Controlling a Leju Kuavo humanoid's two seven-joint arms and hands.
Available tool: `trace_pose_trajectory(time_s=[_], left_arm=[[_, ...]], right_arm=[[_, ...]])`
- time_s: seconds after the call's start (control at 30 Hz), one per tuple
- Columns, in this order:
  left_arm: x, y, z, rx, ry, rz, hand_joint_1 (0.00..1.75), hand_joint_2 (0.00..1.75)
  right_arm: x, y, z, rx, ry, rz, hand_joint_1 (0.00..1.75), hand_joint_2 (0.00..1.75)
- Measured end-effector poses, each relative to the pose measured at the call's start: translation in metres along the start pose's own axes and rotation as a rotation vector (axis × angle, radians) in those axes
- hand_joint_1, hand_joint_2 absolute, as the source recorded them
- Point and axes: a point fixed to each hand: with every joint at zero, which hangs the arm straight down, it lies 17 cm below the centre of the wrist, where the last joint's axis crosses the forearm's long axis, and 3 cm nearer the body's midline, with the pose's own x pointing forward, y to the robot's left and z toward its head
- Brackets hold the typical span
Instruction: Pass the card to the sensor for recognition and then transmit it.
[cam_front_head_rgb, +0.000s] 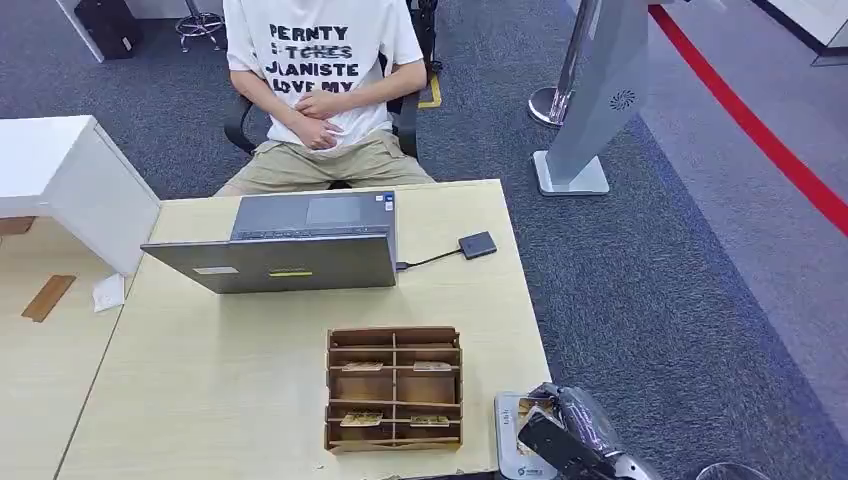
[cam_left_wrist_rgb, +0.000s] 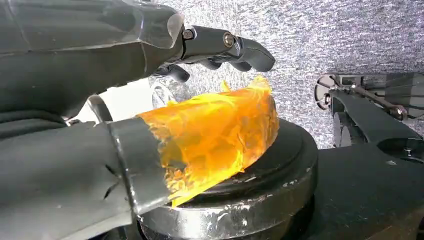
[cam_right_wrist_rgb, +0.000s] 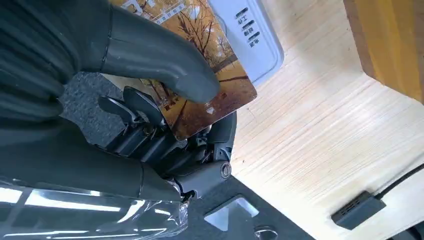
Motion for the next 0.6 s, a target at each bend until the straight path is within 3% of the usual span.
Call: trace_pose_trajectory(time_s=[0.27, 0.6], left_arm=[[0.001, 0.000, 0.000, 0.000, -0.008, 0.006, 0.00, 0.00], [0.003, -0.001, 0.000, 0.002, -0.014, 0.009, 0.00, 0.00]], right_arm=[[0.012, -0.008, 0.000, -0.051, -0.052, -0.029, 1.75, 1.75], [0.080, -0.062, 0.002, -0.310, -0.274, -0.263, 1.75, 1.75]])
